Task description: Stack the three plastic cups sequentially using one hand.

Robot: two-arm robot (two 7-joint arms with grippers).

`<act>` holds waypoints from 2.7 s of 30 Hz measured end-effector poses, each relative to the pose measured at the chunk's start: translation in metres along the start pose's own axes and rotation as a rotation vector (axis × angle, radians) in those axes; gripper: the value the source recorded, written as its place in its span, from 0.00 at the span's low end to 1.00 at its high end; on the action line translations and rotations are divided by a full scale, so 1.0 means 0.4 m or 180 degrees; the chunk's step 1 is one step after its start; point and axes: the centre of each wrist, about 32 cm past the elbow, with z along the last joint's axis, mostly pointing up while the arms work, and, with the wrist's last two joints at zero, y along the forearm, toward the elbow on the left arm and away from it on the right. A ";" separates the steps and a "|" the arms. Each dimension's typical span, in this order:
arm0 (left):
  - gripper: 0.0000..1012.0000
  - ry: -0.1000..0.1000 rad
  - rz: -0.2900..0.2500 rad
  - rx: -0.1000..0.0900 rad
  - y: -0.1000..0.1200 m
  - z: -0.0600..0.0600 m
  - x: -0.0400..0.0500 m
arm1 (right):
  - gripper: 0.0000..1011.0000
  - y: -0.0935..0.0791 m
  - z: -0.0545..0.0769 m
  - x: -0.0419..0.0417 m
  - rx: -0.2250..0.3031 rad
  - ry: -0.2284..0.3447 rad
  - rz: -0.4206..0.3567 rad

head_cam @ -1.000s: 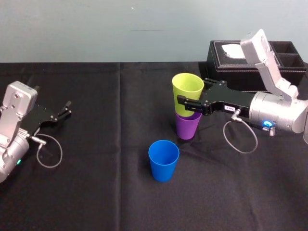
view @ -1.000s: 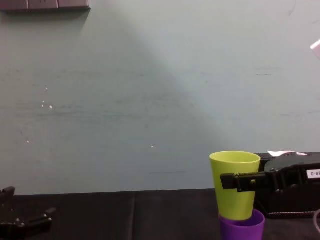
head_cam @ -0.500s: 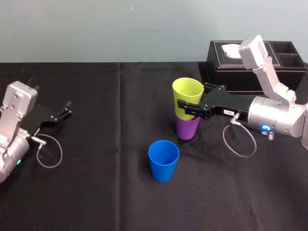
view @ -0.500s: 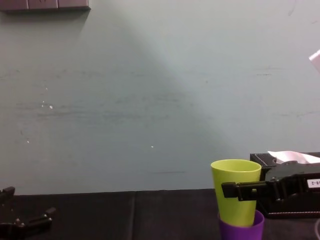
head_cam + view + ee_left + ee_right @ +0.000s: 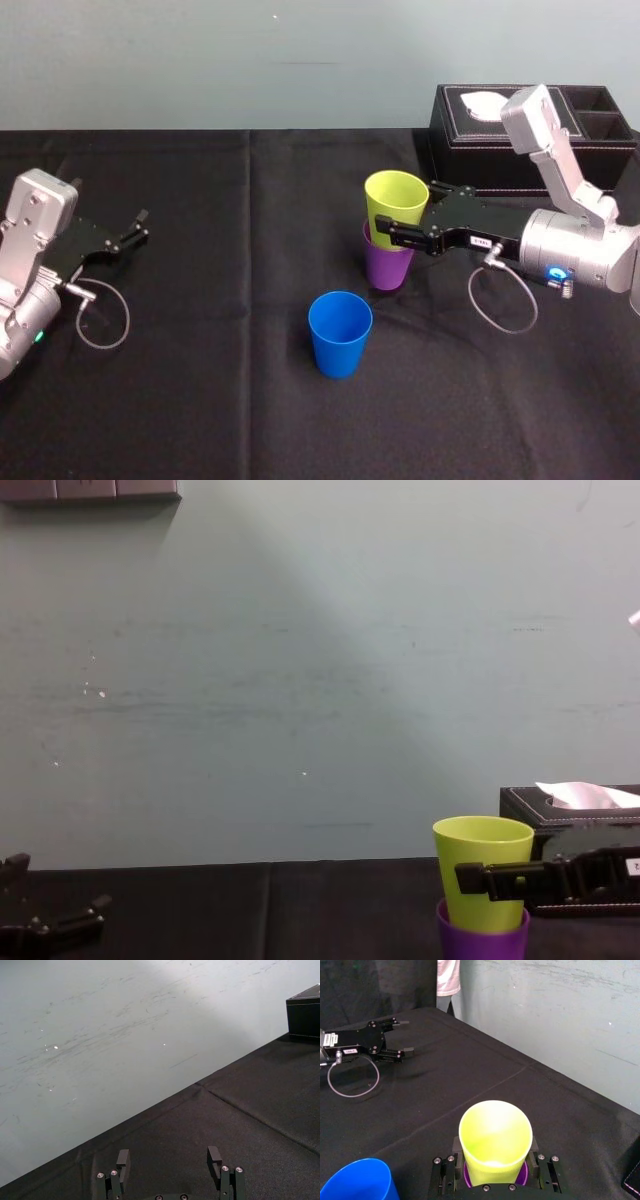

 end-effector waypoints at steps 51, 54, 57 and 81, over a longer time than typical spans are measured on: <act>1.00 0.0000 0.0000 0.0000 0.000 0.000 0.000 | 0.99 -0.009 0.015 0.000 0.0030 -0.0026 0.0005; 1.00 0.0000 0.0000 0.0000 0.000 0.000 0.000 | 0.99 -0.035 0.025 0.002 0.0082 -0.0015 -0.0008; 1.00 0.0000 0.0000 0.0000 0.000 0.000 0.000 | 0.99 -0.069 0.026 0.003 0.0139 0.0007 0.0003; 1.00 0.0000 0.0000 0.0000 0.000 0.000 0.000 | 0.99 -0.232 -0.143 -0.053 0.0096 0.0029 0.0426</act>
